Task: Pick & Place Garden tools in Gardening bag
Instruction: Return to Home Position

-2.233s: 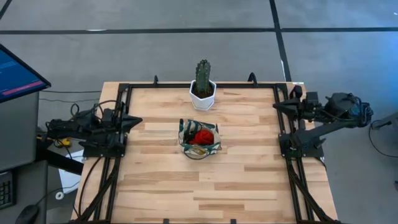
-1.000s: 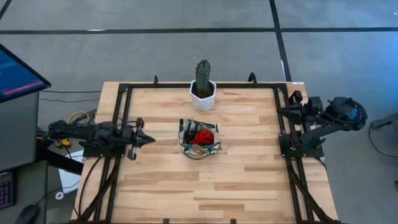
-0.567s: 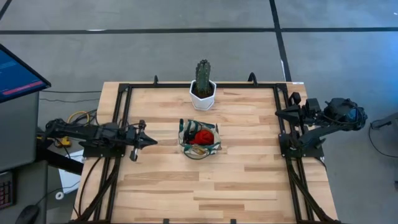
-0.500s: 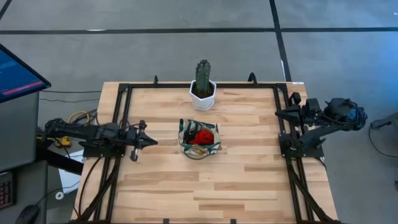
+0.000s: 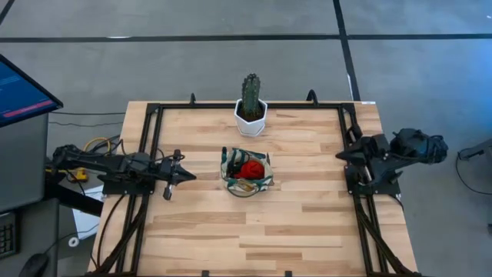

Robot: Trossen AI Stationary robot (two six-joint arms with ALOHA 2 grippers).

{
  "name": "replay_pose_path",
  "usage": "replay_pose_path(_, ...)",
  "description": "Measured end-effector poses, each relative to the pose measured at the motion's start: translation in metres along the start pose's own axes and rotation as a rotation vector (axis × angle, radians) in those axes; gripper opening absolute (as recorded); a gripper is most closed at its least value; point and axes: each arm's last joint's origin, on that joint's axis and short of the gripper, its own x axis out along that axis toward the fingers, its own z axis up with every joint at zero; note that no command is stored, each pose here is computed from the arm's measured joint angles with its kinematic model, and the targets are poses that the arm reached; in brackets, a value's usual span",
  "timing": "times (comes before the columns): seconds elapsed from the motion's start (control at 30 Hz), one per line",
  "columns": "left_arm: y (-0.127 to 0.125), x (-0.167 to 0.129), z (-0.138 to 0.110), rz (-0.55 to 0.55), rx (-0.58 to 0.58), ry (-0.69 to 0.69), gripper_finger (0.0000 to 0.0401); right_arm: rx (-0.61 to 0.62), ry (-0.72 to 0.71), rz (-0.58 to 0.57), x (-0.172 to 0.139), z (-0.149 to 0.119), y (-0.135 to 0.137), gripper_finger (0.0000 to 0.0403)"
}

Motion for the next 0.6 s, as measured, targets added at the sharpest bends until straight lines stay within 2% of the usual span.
replay_pose_path(0.17,0.000,0.000,0.000,0.001,0.000,0.004,0.0002,0.047,-0.117,0.116,-0.008,-0.011,0.001,0.0000)
replay_pose_path(0.33,0.000,0.000,0.000,0.000,-0.001,-0.003,0.0002,0.053,-0.174,0.141,-0.003,-0.023,0.002,0.0000)
replay_pose_path(0.47,0.000,0.000,0.000,-0.001,0.000,-0.004,0.0002,0.047,-0.088,0.123,0.007,-0.047,0.002,0.0000)
replay_pose_path(0.6,0.000,0.001,0.001,-0.001,0.000,-0.004,0.0002,0.048,-0.079,0.124,0.010,-0.064,0.002,0.0000)
